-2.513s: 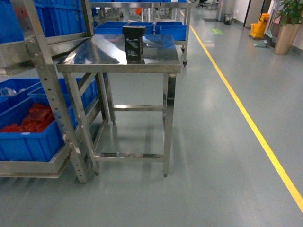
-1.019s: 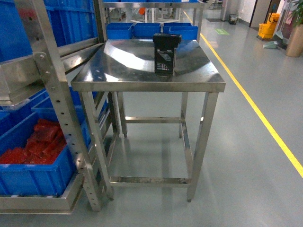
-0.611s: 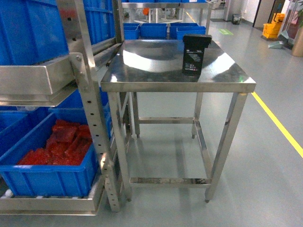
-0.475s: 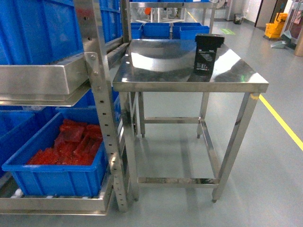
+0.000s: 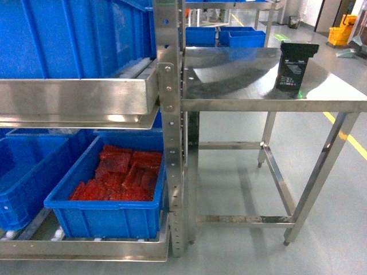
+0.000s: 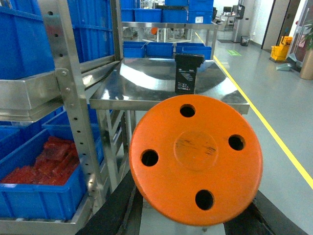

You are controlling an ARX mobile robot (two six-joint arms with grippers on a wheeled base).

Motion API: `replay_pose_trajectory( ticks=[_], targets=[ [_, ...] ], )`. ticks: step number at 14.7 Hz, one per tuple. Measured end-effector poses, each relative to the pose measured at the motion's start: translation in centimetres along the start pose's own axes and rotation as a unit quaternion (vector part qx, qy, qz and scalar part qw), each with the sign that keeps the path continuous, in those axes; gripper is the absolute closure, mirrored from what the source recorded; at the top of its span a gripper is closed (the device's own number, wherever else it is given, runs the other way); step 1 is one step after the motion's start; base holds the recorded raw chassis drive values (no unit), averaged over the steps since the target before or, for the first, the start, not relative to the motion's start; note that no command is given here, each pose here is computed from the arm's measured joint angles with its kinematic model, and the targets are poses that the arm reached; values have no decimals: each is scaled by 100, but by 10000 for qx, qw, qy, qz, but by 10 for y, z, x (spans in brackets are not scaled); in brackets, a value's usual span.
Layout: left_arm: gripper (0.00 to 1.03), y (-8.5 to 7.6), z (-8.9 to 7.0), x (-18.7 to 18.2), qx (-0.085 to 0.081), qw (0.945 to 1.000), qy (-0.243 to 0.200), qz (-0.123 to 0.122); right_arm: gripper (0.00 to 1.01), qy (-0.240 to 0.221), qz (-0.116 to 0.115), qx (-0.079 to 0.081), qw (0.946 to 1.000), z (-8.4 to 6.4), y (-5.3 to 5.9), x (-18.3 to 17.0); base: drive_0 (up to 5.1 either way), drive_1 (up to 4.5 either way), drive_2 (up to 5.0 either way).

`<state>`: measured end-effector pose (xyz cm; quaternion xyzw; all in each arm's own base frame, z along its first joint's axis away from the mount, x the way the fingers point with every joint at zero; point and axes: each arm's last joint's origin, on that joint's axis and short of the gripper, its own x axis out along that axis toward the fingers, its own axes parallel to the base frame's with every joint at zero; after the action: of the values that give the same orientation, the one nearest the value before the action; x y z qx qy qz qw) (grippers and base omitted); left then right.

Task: Sort blue parts and orange caps into right shelf containers

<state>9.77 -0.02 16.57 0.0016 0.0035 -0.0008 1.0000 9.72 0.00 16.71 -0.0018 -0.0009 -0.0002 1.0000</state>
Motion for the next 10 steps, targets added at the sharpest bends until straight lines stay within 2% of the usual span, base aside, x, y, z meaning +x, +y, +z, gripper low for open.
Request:
replay_pose_trajectory(
  ticks=[10],
  targets=[
    [60,0,0,0,0,10000,-2,0,62,-8,0,0,10000,0,0,0,-504,233,233]
  ],
)
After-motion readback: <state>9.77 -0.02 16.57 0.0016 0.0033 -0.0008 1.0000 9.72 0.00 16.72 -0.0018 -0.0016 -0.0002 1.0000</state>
